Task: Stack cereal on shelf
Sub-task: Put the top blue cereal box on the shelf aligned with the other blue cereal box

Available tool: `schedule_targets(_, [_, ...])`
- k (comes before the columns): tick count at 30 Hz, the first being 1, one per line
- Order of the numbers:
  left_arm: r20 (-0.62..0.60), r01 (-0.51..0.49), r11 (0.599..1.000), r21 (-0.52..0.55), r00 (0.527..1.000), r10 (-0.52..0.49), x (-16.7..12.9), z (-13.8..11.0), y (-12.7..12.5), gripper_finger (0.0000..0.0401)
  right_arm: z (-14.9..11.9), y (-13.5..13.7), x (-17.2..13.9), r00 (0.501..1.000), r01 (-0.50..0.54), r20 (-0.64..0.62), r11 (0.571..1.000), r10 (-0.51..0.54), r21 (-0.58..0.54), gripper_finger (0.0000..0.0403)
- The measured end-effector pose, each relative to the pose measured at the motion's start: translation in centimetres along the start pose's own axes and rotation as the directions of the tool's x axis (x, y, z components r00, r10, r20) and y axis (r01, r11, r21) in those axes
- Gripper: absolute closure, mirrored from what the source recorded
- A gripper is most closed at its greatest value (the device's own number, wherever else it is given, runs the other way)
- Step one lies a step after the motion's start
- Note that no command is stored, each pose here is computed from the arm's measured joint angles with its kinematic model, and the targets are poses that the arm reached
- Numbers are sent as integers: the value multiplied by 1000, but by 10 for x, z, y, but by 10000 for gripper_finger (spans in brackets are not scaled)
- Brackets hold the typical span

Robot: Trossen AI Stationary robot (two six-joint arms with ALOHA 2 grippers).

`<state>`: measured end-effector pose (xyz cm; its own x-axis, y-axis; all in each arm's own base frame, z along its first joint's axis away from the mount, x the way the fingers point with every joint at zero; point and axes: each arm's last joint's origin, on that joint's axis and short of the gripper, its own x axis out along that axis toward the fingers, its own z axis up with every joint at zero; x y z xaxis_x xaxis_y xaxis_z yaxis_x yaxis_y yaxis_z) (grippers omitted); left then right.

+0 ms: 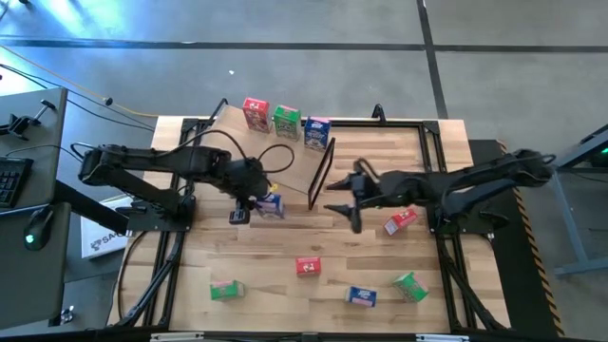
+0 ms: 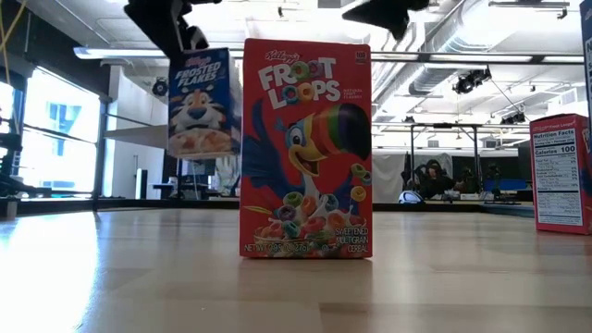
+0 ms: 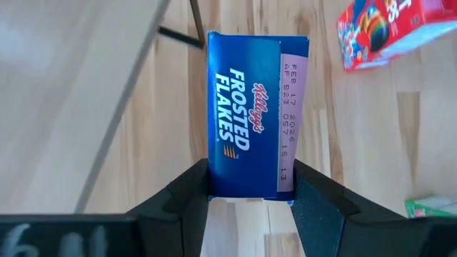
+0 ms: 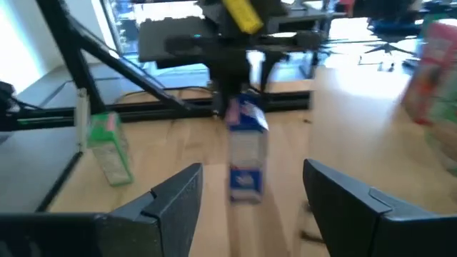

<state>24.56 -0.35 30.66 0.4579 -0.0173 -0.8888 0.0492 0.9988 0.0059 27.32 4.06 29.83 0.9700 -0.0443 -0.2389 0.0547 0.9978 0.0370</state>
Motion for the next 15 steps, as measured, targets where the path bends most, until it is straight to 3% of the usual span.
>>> schedule_targets(9, [61, -3, 1000, -7, 998, 3, -15, 11, 0, 247, 29, 24, 61, 983, -63, -173, 998, 61, -8, 169])
schedule_targets(15, [59, 1, 1000, -6, 998, 0, -15, 11, 0, 247, 42, 26, 88, 975, -40, -219, 999, 35, -20, 169])
